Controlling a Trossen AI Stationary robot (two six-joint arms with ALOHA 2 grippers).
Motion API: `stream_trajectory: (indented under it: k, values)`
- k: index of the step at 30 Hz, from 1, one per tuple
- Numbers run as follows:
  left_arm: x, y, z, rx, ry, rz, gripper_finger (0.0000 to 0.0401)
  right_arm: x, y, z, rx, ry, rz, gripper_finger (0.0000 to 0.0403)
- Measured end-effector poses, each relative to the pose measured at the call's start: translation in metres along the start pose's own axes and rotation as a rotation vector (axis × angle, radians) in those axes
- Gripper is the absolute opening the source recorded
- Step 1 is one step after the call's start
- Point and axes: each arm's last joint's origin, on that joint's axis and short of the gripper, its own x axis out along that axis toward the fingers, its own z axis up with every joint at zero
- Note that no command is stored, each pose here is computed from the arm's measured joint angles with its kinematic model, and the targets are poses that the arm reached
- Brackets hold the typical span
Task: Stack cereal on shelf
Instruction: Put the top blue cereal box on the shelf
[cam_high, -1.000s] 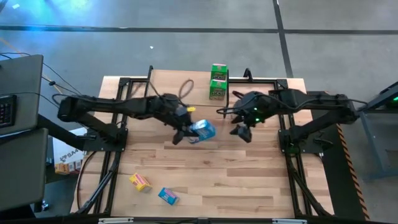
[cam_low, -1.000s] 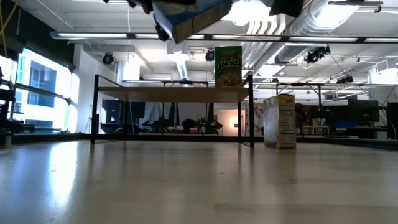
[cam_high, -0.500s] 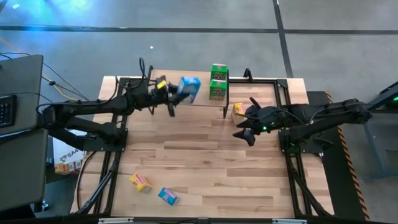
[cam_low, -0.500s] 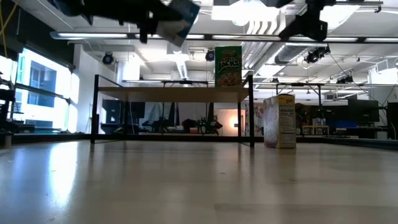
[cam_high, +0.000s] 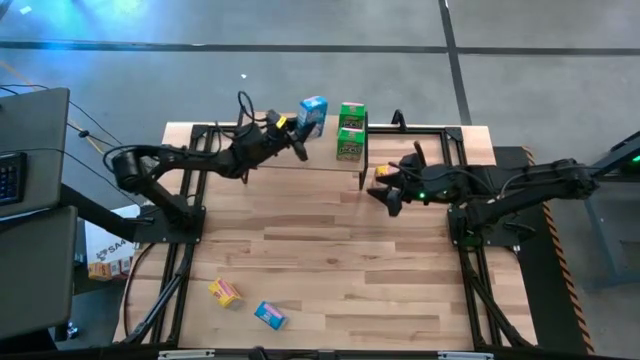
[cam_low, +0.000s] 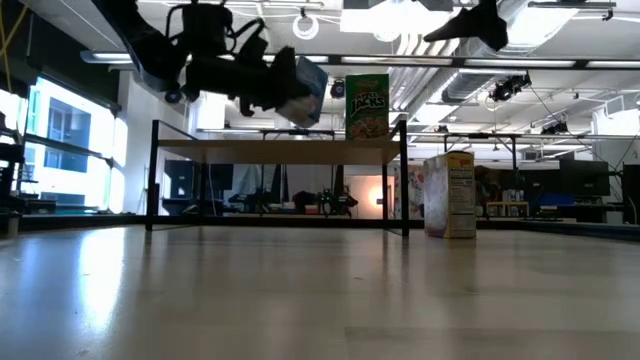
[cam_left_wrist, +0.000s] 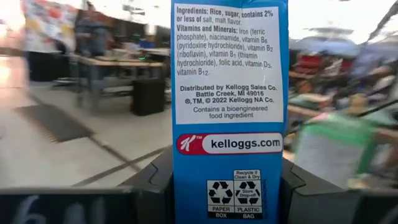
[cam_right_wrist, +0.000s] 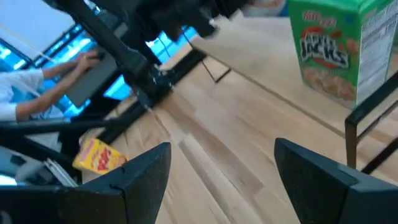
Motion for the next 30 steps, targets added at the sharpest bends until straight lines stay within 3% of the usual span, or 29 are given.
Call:
stream_trajectory:
  k: [3, 10, 22, 30]
  values:
    - [0.003, 0.001, -0.009, 0.031, 0.019, 0.055, 0.0131, -0.003, 0.002, 0.005, 0.021, -0.026, -0.004, 0.0282]
    - [0.007, 0.001, -0.026, 0.043, 0.075, 0.063, 0.0131, -0.005, 0.004, 0.01, 0.03, -0.061, -0.02, 0.0282]
    - [0.008, 0.0, -0.032, 0.049, 0.097, 0.067, 0.0133, -0.004, 0.004, 0.009, 0.028, -0.059, -0.021, 0.0282]
    - [0.007, 0.0, -0.036, 0.048, 0.143, 0.069, 0.0176, -0.004, 0.004, 0.009, 0.026, -0.057, -0.019, 0.0282]
